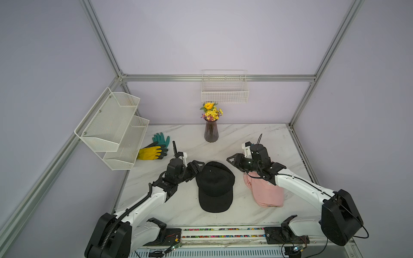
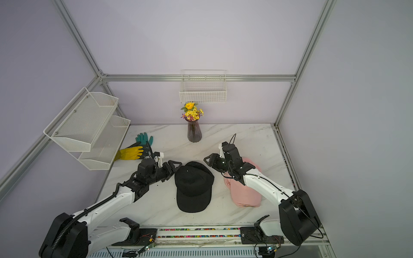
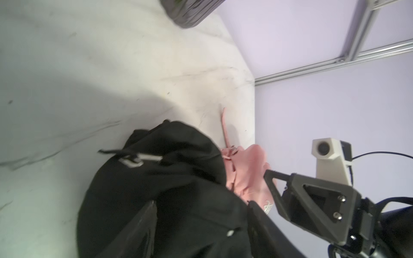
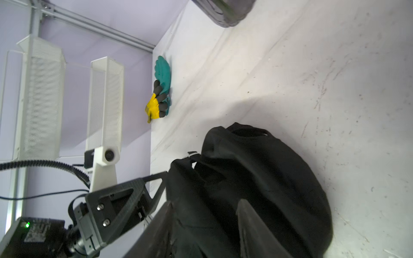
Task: Stack the baseball caps by color
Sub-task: Place the baseball cap on the baseball cap.
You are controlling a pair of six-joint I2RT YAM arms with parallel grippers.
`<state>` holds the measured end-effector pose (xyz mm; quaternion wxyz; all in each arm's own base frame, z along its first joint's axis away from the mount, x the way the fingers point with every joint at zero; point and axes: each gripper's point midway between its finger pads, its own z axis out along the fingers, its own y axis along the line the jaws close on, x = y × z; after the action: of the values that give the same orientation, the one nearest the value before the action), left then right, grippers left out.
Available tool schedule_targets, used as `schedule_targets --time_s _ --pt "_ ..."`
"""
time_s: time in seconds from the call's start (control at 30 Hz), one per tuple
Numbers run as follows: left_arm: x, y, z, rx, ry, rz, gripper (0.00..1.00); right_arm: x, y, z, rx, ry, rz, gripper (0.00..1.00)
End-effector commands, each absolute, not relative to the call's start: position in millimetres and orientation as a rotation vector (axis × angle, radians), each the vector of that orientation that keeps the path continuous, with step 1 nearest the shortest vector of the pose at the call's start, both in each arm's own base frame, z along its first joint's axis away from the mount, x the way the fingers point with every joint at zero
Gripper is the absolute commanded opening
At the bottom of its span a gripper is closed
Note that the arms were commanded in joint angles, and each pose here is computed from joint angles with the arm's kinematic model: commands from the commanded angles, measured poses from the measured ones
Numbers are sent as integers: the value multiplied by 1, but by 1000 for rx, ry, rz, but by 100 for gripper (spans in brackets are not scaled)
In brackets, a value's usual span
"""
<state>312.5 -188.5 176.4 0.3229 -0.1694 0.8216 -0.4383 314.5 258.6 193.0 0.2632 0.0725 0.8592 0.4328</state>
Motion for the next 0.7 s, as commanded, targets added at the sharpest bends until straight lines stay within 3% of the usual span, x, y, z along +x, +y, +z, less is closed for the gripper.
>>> schedule_targets --time_s 0.0,0.17,0.37,0.67 --pt "315 -201 196 -260 2126 -1135 66 288 275 195 -28 2360 1073 53" --pt "316 -219 185 -201 2169 -1121 69 266 262 161 -138 2457 758 68" --pt "326 -223 164 -264 2163 -1118 70 272 250 149 -185 2458 608 64" --pt "334 -230 155 -298 2123 -1135 71 292 245 105 -182 2493 422 67"
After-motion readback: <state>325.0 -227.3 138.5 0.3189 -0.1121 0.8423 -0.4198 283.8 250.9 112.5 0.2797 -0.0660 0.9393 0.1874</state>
